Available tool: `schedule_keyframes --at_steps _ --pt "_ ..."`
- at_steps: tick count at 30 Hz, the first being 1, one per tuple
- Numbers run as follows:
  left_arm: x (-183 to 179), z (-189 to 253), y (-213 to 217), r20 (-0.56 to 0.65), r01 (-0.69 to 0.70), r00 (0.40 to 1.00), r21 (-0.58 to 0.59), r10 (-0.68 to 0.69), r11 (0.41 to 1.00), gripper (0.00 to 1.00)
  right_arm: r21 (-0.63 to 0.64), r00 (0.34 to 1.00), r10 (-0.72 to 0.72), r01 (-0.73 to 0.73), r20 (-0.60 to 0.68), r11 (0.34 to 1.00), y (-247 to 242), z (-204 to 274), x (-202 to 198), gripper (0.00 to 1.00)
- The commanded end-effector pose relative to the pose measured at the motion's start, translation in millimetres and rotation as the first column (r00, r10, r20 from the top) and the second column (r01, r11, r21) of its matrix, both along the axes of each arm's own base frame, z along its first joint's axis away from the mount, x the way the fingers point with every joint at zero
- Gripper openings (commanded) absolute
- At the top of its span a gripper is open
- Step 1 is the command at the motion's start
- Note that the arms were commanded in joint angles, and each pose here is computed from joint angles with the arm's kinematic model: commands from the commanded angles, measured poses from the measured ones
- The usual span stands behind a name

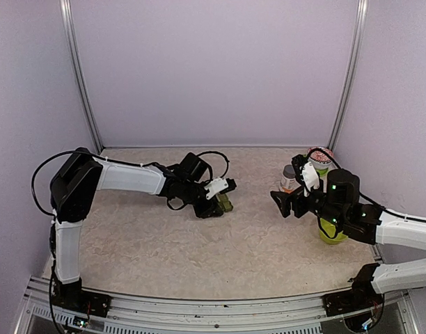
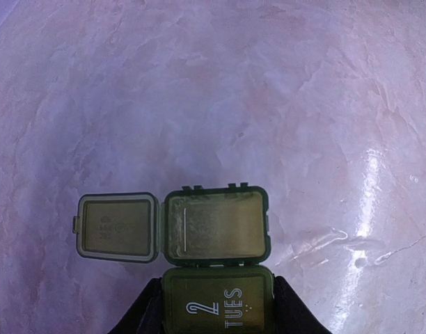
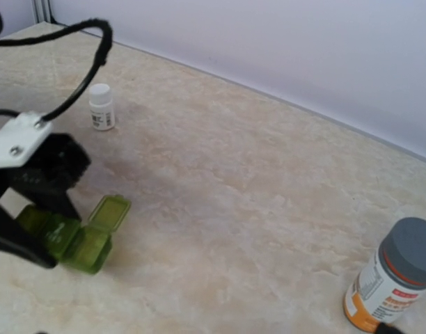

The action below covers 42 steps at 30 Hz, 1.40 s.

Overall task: Sort the pills into containers
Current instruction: Place the pill container at the center of the board.

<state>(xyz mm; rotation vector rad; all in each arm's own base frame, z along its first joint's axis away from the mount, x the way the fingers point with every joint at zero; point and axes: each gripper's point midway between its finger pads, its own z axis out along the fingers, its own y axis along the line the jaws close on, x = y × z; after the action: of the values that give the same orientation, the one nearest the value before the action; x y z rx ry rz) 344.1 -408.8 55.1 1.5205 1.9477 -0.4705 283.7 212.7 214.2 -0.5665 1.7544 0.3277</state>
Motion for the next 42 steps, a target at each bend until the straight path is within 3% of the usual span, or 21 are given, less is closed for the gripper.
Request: schedule_keyframes --at_steps 1,13,16,24,29,42 --pt "13 -1 -9 0.033 0.024 0.999 -0.014 -0.023 1.000 0.13 0.025 1.000 -0.011 0.011 0.017 1.000 -4 4 1 1.00" --pt "20 -22 -10 0.015 0.029 0.999 0.014 -0.029 0.999 0.18 0.022 1.000 -0.006 0.006 0.012 1.000 -3 1 3 1.00" --pt "20 -24 -7 0.014 0.025 1.000 0.019 -0.026 1.000 0.24 0.024 1.000 -0.007 0.007 0.015 1.000 -3 2 3 1.00" --pt "22 -25 1 0.025 -0.008 1.000 0.032 0.007 0.999 0.53 0.024 1.000 -0.001 0.001 0.014 1.000 -2 1 4 1.00" --pt "22 -26 9 0.032 -0.032 0.999 0.042 0.031 0.999 0.64 0.025 1.000 -0.001 0.001 0.015 1.000 -2 1 4 1.00" --pt "35 -17 34 0.083 -0.141 0.987 0.067 0.135 0.988 0.72 0.030 1.000 0.000 0.000 0.010 1.000 -3 0 3 1.00"
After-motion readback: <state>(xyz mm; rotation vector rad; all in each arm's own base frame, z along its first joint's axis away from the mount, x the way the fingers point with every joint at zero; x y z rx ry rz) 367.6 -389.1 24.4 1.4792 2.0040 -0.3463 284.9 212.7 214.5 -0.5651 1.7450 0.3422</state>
